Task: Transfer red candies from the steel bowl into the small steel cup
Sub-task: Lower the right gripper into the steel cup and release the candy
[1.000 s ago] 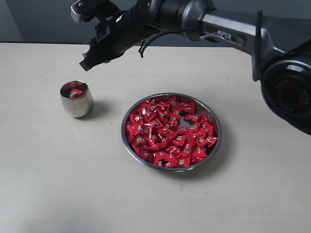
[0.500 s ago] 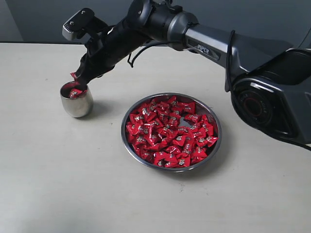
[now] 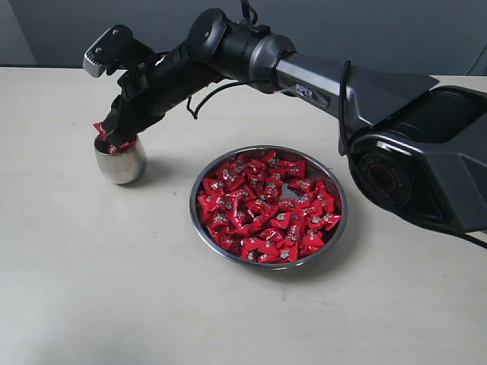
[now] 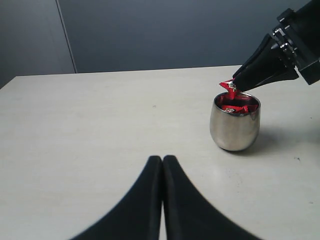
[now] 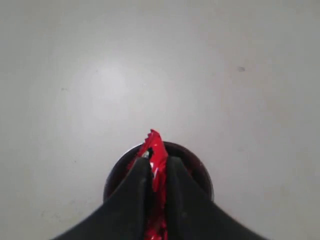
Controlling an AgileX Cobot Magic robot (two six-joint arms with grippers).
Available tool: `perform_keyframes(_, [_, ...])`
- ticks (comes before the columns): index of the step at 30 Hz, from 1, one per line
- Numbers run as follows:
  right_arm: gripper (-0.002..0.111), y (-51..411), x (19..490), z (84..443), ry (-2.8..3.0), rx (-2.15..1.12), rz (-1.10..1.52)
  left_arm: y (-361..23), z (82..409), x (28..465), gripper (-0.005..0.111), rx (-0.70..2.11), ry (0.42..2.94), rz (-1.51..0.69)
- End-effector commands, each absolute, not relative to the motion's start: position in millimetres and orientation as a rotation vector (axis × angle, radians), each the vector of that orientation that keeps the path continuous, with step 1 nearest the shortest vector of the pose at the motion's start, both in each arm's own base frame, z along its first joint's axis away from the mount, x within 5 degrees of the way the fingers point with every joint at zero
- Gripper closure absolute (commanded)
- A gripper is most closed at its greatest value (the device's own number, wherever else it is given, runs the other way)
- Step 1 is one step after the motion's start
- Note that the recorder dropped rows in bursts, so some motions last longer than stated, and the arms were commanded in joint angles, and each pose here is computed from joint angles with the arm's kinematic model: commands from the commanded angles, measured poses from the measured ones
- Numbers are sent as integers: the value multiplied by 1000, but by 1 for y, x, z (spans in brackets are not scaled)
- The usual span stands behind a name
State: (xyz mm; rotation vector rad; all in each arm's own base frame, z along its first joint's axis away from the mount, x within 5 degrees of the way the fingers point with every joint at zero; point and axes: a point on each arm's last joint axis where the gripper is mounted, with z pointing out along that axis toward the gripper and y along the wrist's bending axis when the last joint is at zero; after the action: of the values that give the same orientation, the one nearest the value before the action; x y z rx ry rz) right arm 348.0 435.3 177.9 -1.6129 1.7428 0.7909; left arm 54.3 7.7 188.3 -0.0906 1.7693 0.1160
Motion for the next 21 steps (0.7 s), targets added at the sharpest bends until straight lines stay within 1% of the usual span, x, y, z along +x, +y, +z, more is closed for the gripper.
perform_keyframes(1, [109,439,348,182,1718,-1583,780,7,187,54,106,-96,1766,109])
perform_keyframes(8, [109,440,350,180,1717,-1561,765,7,187,54,106,-96,1766,109])
perform_keyframes(16, [109,441,354,160,1747,-1554,742,7,187,54,106,-96,1766,109])
perform_keyframes(21, [109,441,354,156,1754,-1557,742,7,187,54,106,-96,1766,109])
